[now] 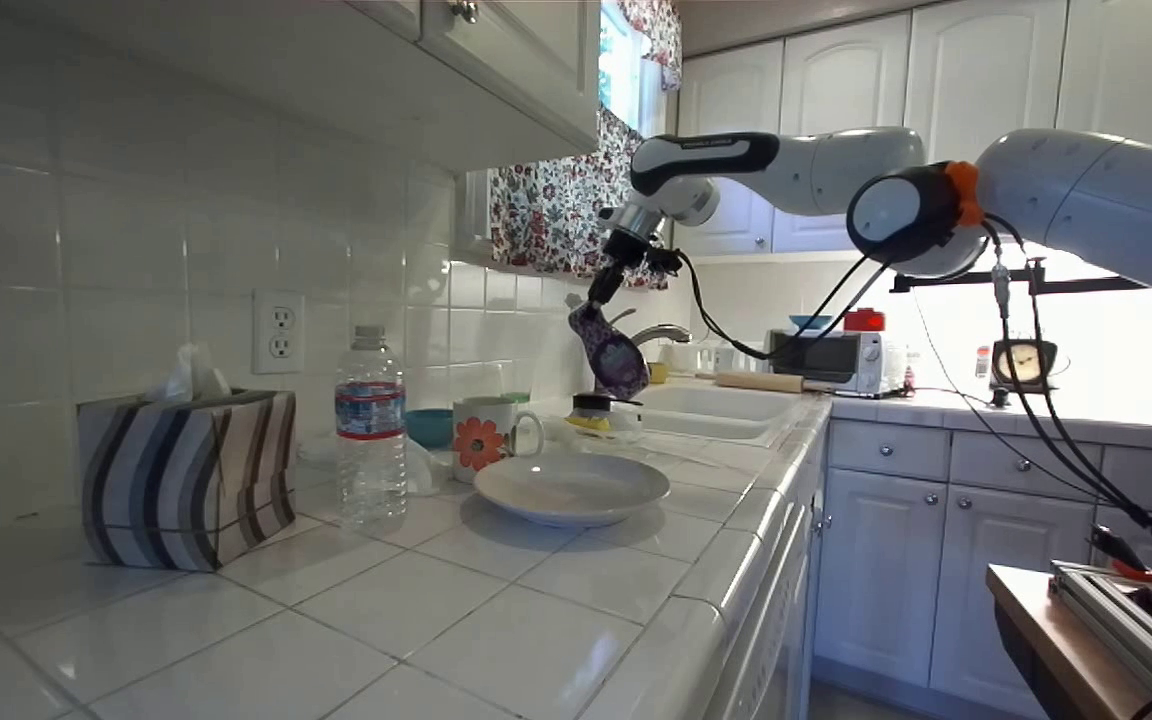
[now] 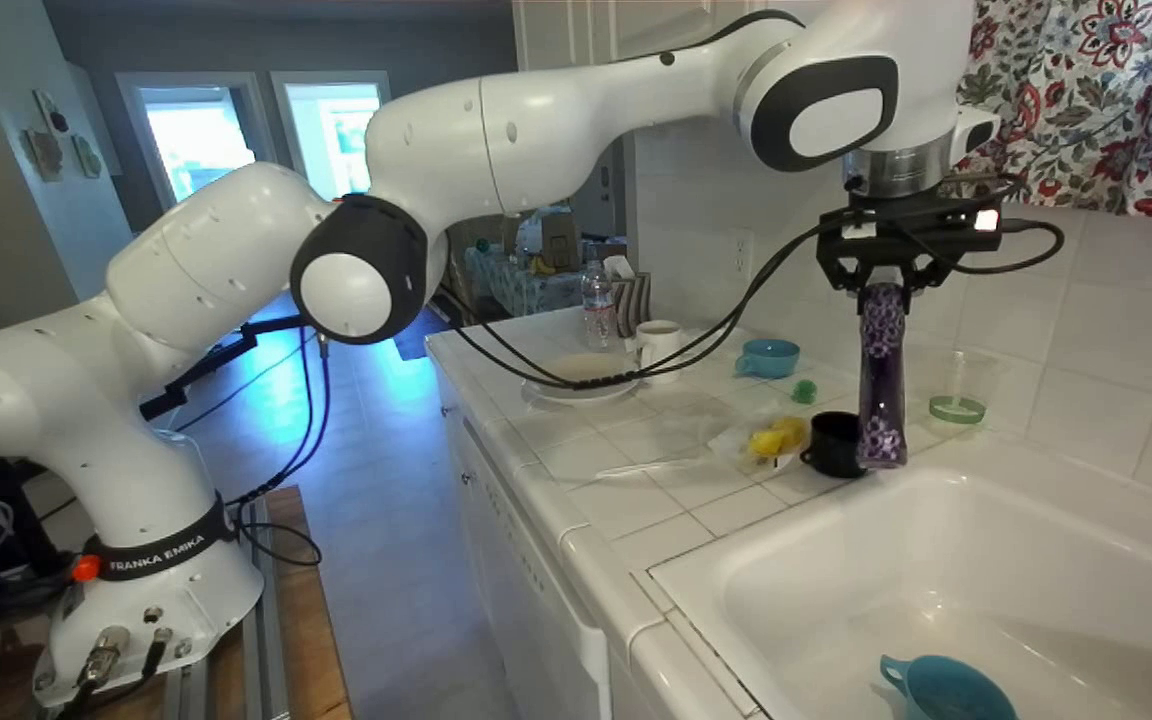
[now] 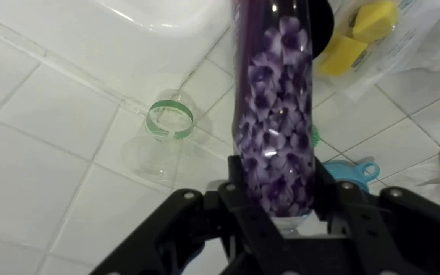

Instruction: Pour some dishwashing liquid in the sink.

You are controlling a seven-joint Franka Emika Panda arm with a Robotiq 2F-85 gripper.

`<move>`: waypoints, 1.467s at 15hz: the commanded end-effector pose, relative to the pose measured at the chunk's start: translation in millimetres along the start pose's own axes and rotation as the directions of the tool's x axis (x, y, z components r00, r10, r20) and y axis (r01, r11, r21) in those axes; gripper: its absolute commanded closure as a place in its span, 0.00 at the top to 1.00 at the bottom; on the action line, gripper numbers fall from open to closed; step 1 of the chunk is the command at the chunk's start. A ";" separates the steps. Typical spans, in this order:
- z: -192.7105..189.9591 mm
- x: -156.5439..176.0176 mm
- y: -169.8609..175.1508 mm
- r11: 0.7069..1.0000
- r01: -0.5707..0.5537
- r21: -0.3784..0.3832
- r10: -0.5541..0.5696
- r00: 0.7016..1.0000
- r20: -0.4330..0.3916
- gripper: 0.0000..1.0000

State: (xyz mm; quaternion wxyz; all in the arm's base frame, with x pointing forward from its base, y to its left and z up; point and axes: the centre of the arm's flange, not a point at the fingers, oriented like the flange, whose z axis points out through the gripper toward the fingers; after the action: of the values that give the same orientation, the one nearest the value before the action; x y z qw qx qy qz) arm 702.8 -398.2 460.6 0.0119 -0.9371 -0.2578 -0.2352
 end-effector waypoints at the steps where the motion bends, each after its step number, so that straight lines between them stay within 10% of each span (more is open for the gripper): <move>1: -23.3 -35.9 -55.8 0.999 -0.041 -0.020 0.042 0.996 0.084 0.18; 11: -22.1 -58.8 -60.7 0.993 -0.071 0.097 0.047 0.973 0.226 0.18; 12: -6.1 -31.5 -6.3 0.994 -0.064 0.093 0.044 0.978 0.202 0.18; 13: -4.9 -32.3 -6.5 0.993 -0.065 0.097 0.044 0.978 0.203 0.43; 15: -0.7 -33.6 -6.6 0.993 -0.067 0.102 0.045 0.978 0.204 0.43; 16: 0.7 -33.8 -6.7 0.992 -0.067 0.103 0.045 0.978 0.205 0.18; 22: -3.8 -38.8 0.2 0.997 -0.051 0.052 0.030 0.943 0.332 0.18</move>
State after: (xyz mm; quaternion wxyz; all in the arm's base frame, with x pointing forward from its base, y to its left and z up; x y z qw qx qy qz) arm 670.9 -415.3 436.2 0.0244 -0.9655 -0.2408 -0.0965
